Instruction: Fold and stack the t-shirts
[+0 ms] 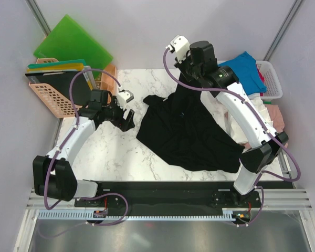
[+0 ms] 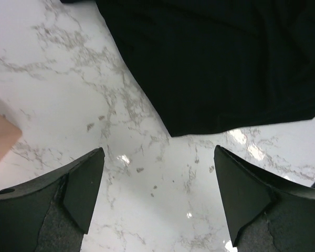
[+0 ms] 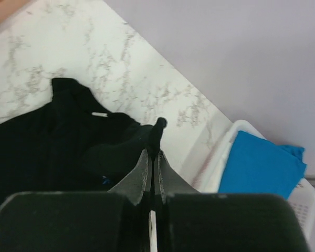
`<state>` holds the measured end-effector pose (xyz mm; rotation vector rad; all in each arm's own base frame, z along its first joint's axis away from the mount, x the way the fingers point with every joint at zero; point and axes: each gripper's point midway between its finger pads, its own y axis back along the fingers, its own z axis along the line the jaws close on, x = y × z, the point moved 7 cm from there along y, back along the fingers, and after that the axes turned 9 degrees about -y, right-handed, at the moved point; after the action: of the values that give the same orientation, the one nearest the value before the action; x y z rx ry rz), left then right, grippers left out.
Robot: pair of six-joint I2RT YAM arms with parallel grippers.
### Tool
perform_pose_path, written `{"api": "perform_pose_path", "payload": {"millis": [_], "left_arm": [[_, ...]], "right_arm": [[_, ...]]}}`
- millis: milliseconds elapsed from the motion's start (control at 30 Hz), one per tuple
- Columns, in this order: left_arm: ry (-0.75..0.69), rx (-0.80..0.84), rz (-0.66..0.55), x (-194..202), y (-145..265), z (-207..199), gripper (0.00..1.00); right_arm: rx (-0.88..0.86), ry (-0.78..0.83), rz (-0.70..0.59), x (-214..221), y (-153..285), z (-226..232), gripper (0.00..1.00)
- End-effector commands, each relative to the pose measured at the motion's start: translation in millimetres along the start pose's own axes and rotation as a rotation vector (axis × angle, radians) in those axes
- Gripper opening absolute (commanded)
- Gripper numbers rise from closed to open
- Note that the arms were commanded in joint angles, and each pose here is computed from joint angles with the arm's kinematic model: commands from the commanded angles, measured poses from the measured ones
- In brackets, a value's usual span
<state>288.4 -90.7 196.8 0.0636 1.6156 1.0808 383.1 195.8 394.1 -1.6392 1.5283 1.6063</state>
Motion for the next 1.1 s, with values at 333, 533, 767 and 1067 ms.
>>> {"api": "perform_pose_path", "payload": {"millis": [333,533,767,1067], "left_arm": [[-0.101,0.0,-0.051,-42.5,-9.7,0.1,0.91],[-0.124,-0.03,-0.032,-29.5,-2.2,-5.4,0.92],[-0.099,0.007,-0.025,-24.6,-8.0,-8.7,0.92],[-0.097,0.02,-0.018,-18.0,-8.8,-13.2,0.92]], "right_arm": [[-0.085,0.061,0.03,25.1,0.7,63.3,0.0],[0.108,-0.049,0.017,26.3,-17.7,-7.2,0.0],[0.419,-0.015,0.031,39.1,-18.9,-93.8,0.0],[0.813,0.053,0.098,66.8,-27.6,-152.3,0.69]]}}
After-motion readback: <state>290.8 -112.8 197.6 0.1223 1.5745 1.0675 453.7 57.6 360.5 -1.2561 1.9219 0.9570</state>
